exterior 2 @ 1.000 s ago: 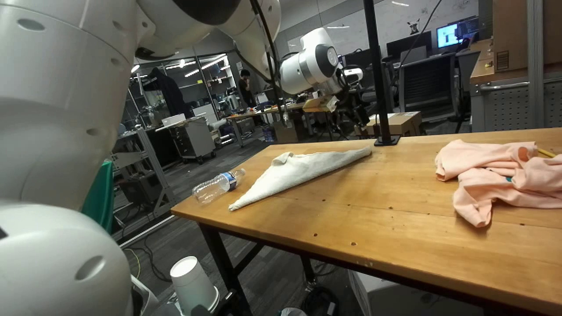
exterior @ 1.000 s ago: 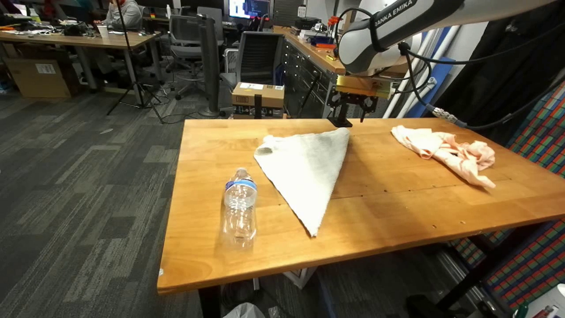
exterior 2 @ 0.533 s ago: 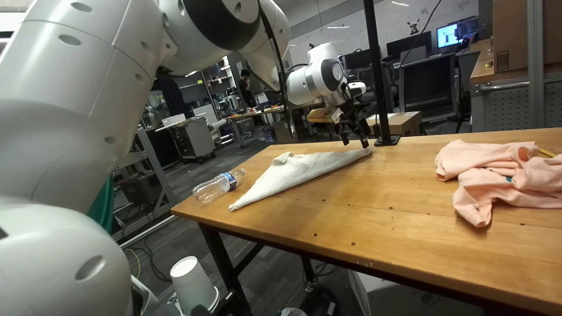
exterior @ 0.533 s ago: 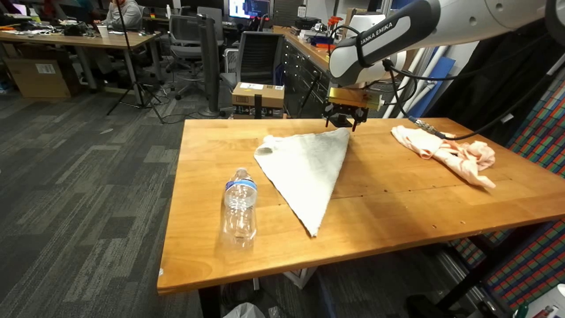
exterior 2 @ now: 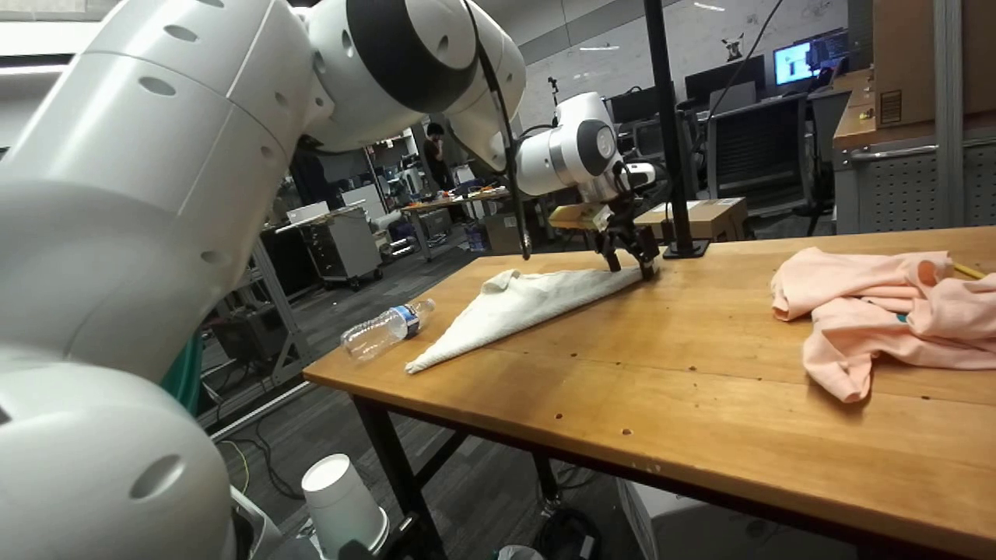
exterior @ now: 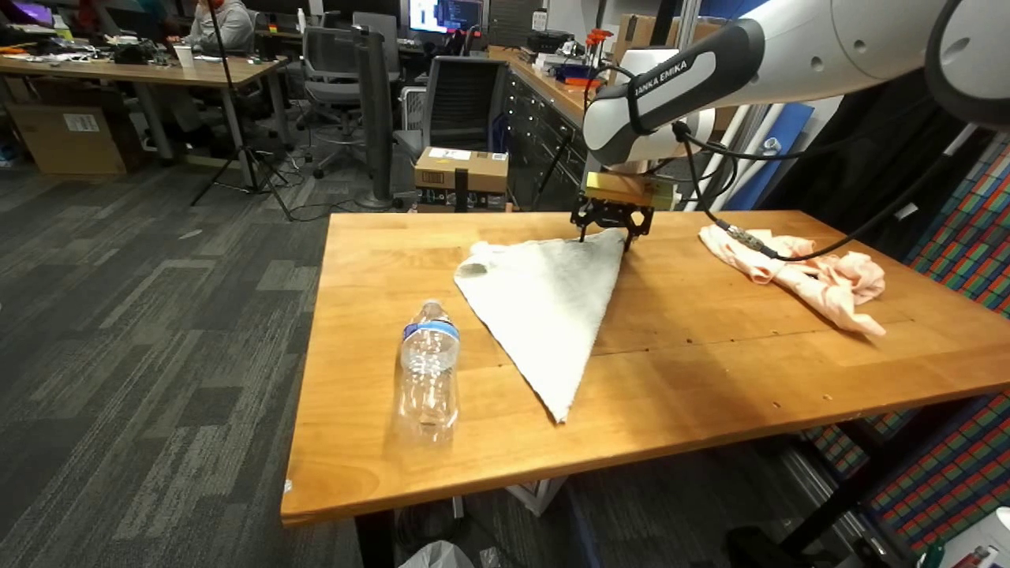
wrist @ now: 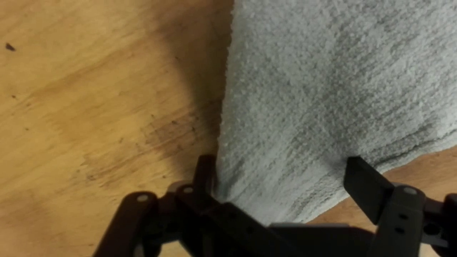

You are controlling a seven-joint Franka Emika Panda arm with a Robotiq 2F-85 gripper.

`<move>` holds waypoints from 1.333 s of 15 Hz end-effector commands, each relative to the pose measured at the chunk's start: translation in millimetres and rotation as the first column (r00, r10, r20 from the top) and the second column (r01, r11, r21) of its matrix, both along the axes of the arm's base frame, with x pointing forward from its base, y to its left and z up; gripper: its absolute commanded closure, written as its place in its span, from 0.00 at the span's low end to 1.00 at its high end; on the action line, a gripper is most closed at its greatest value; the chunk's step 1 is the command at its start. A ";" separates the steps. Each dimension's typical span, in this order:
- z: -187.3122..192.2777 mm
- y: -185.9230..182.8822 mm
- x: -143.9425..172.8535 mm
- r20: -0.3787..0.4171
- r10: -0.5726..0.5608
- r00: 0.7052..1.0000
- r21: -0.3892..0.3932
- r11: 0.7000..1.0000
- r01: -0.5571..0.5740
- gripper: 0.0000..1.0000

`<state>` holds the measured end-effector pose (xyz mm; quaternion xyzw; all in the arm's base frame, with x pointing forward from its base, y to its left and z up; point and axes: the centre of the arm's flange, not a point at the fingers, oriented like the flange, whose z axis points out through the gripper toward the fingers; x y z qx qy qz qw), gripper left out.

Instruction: Fold the white towel into a triangle twice.

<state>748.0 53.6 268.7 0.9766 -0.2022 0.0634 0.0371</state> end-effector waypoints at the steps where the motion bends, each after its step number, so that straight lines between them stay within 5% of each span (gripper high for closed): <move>1: 12.9 -2.2 11.7 -0.007 0.011 1.000 0.016 1.000 -0.011 0.40; 9: 24.7 -9.0 -11.4 -0.030 -0.019 0.999 0.034 0.999 0.020 1.00; 20: 75.0 -7.7 -76.3 -0.068 -0.060 0.996 0.014 0.998 0.061 0.99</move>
